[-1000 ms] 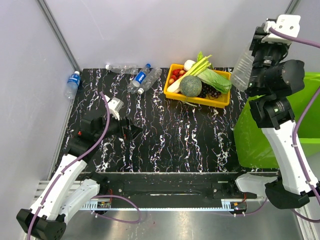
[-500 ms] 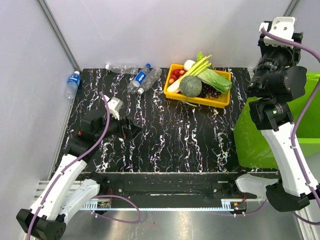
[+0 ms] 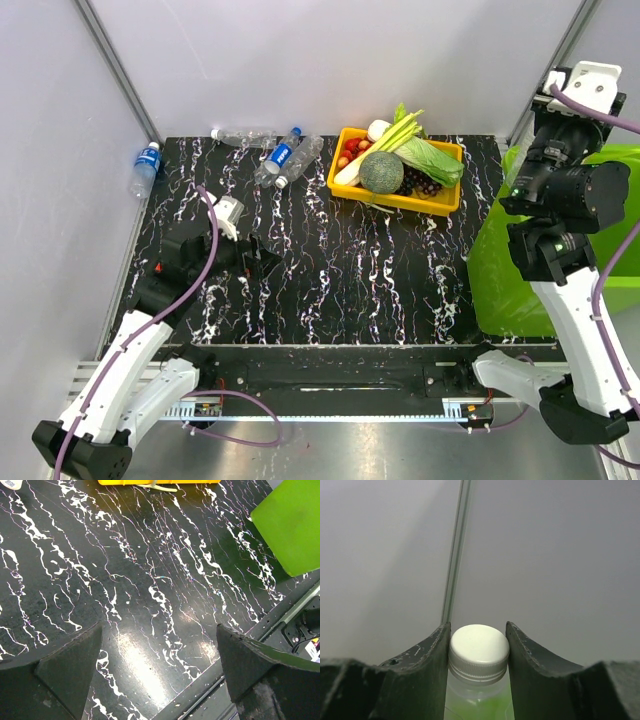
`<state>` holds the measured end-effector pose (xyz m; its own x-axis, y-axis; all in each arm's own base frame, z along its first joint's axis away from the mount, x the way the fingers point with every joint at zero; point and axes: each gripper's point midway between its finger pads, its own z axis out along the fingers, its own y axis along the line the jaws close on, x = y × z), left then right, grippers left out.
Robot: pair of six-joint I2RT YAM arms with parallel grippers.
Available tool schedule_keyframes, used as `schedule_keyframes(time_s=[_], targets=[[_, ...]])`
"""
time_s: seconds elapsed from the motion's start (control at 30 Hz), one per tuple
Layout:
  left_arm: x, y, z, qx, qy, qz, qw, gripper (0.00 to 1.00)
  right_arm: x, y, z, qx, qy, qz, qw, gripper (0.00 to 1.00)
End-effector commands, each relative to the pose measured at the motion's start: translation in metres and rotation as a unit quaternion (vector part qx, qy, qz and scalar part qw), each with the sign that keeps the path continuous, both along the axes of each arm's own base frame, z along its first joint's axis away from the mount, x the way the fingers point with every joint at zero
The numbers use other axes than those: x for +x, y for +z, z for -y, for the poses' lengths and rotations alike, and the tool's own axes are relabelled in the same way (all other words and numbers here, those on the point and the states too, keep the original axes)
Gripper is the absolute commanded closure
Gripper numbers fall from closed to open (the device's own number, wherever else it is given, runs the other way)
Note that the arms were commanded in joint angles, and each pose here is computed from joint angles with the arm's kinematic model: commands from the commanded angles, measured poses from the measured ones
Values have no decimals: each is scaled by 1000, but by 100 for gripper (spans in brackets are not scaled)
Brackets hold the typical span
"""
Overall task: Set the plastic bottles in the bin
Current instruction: Place the plastic bottle in the trash bin.
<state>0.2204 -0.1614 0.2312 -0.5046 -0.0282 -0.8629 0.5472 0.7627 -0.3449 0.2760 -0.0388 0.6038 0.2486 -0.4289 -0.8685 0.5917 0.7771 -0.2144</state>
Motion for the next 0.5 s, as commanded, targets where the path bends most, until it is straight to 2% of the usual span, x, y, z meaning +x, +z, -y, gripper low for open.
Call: schedule_keyframes(time_s=[0.0,0.17,0.27,0.33,0.4,0.47], targets=[[7,14,-2,-3,12,22,1000,1,29,-91,-6,25,-15,-154,988,75],[7,16,-2,-4,11,26,1000,1,30,-93,-7,42,-7,-149,988,70],[7,16,-3,-6,13,28,999,1,30,-89,-15,65,28,-145,987,66],[7,17,-3,-5,15,29,999,1,31,-90,-24,80,62,-146,984,57],[8,16,-3,-4,17,28,999,1,32,-95,-28,87,78,-154,981,41],[9,16,-3,-5,17,27,999,1,31,-97,-28,90,80,-160,980,30]])
